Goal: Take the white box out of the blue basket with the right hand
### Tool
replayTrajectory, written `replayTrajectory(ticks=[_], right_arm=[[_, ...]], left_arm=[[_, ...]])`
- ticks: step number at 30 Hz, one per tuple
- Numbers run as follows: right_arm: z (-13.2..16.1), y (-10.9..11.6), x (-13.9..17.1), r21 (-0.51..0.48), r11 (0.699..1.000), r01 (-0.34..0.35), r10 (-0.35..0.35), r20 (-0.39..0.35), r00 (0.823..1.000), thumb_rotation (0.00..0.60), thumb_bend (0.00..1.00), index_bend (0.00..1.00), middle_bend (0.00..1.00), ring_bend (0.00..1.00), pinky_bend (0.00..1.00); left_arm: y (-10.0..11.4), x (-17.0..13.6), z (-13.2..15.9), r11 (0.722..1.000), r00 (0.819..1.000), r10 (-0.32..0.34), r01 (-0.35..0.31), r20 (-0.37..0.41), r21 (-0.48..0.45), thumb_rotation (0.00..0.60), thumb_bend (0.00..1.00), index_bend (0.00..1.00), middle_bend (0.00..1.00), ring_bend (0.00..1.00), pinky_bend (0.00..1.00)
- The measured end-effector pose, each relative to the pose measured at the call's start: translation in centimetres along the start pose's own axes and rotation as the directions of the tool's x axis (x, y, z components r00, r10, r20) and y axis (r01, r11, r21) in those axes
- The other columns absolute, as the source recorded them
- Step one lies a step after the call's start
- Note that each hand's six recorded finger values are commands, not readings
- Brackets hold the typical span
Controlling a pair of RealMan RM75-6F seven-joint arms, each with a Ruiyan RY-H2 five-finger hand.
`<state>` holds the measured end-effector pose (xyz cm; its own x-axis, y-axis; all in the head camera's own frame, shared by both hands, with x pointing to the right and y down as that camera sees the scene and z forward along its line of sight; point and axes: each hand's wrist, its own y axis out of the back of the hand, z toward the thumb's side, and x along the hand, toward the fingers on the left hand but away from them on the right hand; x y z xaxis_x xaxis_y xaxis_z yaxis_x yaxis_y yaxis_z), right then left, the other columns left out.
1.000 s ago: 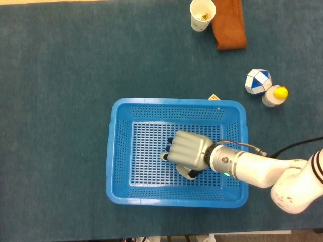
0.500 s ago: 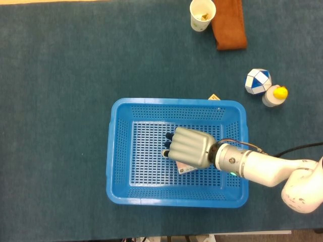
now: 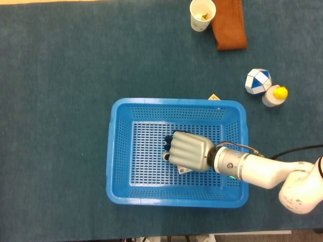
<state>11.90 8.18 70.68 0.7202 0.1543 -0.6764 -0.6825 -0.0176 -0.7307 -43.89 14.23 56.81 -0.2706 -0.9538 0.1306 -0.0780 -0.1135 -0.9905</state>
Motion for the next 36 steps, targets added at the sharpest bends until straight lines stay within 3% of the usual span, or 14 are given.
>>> replayTrajectory(ticks=[23,36], right_arm=[[1.8,-2.0,-1.5,0.098,0.993,0.060,-0.063,0.030,0.998,0.600,0.04,0.27,0.31,0.24,0.49],[2.1,-2.1,-2.0,0.119,0.989,0.086,-0.090,0.032,0.995,0.600,0.04,0.38,0.33,0.24,0.49]], left_arm=[[-0.2,0.2,-0.2,1.000,1.000,-0.013,0.013,-0.008,-0.005,0.600,0.25,0.31,0.34,0.23,0.21],[-0.5,0.6,-0.3,1.000,1.000,-0.026,0.026,-0.007,-0.012,0.600,0.25,0.31,0.34,0.23,0.20]])
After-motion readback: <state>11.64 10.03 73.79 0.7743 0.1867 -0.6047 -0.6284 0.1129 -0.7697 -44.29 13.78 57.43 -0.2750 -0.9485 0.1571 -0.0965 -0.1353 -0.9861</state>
